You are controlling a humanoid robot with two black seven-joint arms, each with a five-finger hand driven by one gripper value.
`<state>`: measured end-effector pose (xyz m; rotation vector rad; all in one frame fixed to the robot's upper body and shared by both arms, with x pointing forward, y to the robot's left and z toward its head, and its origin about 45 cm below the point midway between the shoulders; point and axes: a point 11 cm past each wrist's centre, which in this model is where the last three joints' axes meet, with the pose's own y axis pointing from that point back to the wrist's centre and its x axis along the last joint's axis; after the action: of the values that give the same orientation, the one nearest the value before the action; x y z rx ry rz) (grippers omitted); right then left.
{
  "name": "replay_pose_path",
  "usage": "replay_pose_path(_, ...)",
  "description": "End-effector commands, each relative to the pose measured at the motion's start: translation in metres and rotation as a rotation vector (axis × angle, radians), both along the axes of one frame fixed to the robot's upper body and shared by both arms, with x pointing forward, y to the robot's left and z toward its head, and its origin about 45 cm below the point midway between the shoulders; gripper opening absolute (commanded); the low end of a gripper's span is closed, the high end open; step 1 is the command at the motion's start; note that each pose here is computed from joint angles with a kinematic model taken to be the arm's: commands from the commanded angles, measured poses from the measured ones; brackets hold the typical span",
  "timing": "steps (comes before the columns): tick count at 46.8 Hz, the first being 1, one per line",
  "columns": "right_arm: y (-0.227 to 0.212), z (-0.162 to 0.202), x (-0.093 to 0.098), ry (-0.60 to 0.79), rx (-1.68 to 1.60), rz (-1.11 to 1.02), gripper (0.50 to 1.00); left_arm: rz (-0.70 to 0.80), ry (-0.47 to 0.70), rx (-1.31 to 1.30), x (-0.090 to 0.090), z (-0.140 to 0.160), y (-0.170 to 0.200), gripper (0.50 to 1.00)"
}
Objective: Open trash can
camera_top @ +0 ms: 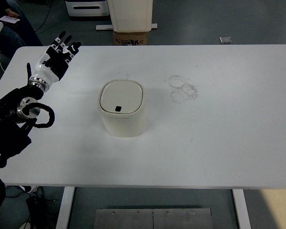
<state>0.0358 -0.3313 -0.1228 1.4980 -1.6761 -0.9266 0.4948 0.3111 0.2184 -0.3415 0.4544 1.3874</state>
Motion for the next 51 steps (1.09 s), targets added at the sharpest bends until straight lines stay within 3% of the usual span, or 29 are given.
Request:
replay_pose_path(1, 0.0000, -0.0001, -0.0006, 0.001, 0.000, 0.001, 0.991, 0.001, -0.002, 0.002, 0.0007, 0.0013, 0.0004, 1.000)
replay_pose_path(51, 0.0000, -0.0001, -0.0005, 0.001, 0.000, 0.000, 0.991, -0.006, -0.010, -0.016, 0.0014, 0.0040, -0.0031, 1.000)
